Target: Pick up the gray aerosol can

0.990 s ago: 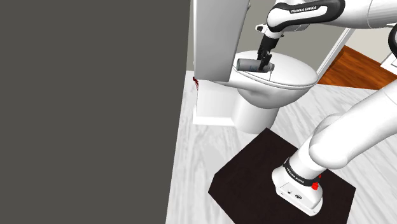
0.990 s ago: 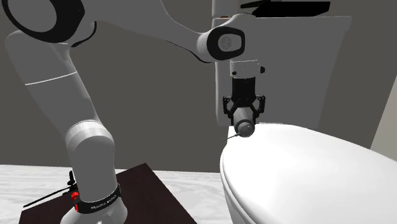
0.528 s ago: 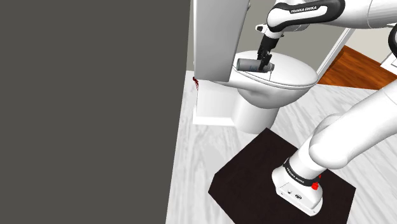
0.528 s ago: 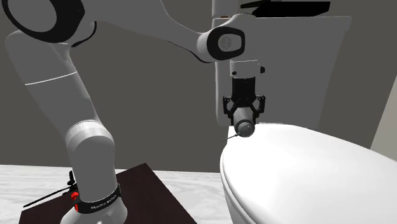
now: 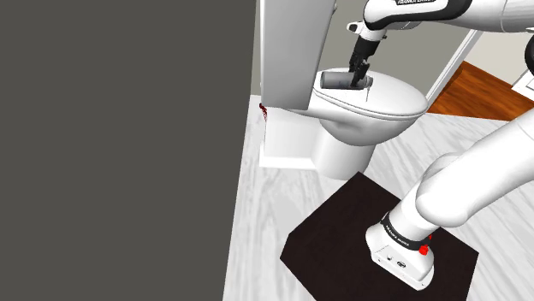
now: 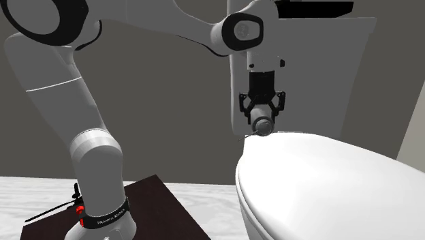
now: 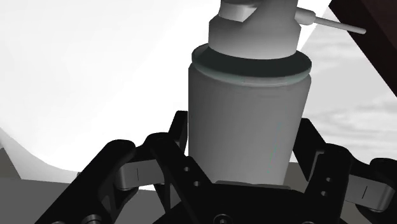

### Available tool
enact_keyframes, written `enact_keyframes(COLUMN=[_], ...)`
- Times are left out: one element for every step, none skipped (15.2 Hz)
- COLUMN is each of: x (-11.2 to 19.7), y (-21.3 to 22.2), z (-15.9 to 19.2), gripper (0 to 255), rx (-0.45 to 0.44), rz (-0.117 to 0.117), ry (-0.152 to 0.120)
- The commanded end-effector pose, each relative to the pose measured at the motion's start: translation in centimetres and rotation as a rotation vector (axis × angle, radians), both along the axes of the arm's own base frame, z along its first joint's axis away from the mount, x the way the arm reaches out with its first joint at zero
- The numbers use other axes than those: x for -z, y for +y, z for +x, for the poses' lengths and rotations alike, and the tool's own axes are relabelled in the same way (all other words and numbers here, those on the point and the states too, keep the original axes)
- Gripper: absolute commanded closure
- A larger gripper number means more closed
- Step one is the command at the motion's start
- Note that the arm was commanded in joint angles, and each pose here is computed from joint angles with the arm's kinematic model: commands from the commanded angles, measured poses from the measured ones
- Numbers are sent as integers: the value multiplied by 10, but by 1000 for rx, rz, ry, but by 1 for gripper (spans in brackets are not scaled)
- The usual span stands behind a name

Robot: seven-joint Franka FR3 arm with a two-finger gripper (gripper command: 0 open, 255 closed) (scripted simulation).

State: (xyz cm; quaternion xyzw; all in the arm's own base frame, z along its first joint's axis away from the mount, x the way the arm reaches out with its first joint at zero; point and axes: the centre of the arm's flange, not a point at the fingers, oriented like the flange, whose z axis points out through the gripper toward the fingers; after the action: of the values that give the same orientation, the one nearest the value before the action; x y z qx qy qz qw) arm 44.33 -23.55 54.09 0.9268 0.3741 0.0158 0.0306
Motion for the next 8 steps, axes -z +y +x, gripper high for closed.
enact_keyframes(x=[-11,-17,-22,-27,-33,-38,-43,-44], y=[0,0,0,0,0,0,0,0], z=[-1,-1,-1,-1,-1,-1,-1,-1], gripper=[255,255,255,255,255,255,255,255], rx=[0,0,0,0,0,0,0,0], rz=[0,0,0,0,0,0,0,0], ry=[-1,-1,-1,-1,-1,-1,-1,-1])
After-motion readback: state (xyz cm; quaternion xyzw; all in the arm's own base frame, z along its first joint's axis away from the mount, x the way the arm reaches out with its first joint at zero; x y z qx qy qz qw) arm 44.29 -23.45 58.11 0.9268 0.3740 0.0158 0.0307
